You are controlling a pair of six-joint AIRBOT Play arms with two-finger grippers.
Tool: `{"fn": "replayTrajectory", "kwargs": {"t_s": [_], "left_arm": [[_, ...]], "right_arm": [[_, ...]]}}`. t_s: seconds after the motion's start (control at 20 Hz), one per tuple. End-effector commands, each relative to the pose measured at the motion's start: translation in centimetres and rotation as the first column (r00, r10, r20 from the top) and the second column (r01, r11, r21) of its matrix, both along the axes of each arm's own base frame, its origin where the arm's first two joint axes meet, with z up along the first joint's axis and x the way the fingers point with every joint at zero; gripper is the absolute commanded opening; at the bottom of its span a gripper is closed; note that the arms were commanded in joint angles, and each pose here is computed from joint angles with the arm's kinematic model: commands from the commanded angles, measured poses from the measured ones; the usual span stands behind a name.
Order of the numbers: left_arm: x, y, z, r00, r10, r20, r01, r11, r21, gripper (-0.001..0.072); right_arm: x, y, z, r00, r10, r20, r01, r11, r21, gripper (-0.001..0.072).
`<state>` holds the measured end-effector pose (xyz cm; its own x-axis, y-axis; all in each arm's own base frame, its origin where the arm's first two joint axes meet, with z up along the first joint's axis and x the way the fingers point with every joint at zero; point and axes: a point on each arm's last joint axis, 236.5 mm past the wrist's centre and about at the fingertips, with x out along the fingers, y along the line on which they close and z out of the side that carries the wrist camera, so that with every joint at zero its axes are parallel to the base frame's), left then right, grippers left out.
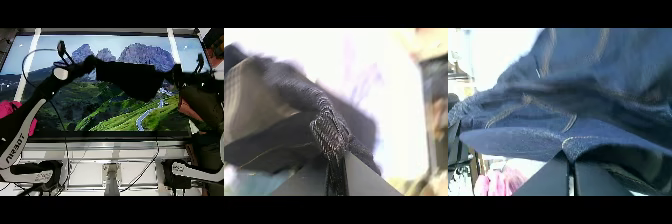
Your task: Fold the clothes and pants, and hang the long-sleeved shirts on hangers.
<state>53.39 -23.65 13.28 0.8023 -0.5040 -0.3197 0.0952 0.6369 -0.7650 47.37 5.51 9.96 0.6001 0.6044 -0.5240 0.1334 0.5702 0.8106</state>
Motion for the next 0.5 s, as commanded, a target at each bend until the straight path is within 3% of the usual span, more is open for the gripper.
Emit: {"fn": "replayTrajectory", "kwargs": {"t_s": [0.0, 0.3, 0.45], "left_arm": [[2.0, 0.4, 5.5, 0.991, 0.048, 0.122, -0.044, 0.998, -0.041, 0.0047], [5.6, 0.1, 12.1, 0.966, 0.059, 0.252, -0.037, 0.995, -0.091, 0.0046], [5.9, -1.4, 14.5, 0.962, -0.040, 0.270, 0.064, 0.995, -0.082, 0.0046]], "right_arm": [[4.1, 1.9, 4.9, 0.994, 0.018, 0.107, -0.018, 1.000, 0.003, 0.0009], [8.2, 3.3, 15.1, 0.922, -0.020, 0.386, 0.036, 0.999, -0.034, 0.0009], [8.5, 2.2, 20.6, 0.856, -0.029, 0.516, 0.089, 0.992, -0.092, 0.0009]]}}
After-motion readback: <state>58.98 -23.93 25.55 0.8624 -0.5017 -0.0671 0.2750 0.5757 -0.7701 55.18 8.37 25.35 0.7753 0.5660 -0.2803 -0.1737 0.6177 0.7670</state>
